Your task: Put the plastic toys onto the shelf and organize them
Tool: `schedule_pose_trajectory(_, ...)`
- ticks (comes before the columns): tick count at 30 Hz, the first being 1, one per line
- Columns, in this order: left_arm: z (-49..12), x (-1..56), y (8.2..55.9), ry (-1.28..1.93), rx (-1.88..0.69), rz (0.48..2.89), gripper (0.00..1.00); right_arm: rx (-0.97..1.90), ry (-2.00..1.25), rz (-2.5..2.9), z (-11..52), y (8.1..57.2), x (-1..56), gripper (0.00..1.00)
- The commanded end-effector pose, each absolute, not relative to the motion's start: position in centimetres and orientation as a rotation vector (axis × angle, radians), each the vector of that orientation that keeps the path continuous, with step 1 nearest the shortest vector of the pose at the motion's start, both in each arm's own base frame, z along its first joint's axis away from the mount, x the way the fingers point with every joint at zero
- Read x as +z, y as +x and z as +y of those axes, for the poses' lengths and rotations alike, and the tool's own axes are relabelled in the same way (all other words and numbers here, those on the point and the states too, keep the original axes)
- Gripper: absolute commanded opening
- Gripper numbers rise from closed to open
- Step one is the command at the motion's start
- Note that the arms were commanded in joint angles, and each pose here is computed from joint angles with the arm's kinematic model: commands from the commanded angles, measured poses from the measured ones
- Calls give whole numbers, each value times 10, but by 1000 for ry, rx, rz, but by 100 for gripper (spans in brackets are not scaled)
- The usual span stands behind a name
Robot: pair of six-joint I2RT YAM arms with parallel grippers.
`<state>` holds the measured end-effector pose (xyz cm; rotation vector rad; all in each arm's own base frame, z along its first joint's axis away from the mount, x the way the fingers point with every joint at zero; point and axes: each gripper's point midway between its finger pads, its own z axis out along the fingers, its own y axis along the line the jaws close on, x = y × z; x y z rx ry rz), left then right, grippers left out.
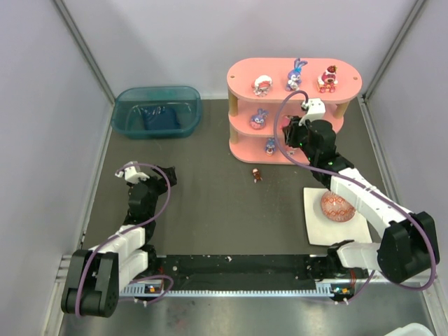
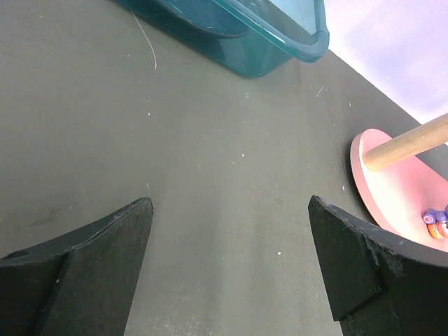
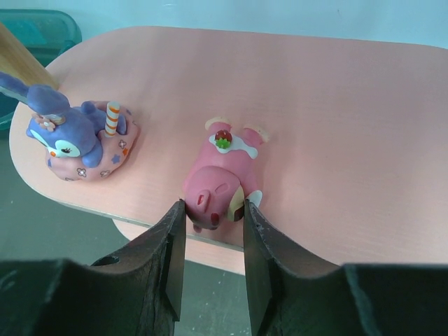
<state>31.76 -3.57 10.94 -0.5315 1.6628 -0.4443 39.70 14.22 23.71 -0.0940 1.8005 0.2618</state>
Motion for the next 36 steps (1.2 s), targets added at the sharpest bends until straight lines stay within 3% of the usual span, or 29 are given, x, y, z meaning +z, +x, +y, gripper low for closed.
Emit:
schedule_pose_trajectory(1,-36,128,323,-511,-458,1600,98,280,-80,1780,140,406,242,12)
schedule_pose_trajectory(9,-36,128,323,-509,-461,1601,98,278,-76,1780,138,404,241,26)
schedule_pose_trajectory(26,-36,128,323,-511,-458,1600,98,279,-73,1791,137,399,233,29)
schedule_pose_trajectory(36,-35,127,322,-510,-457,1600,98,276,-69,1791,136,399,234,46)
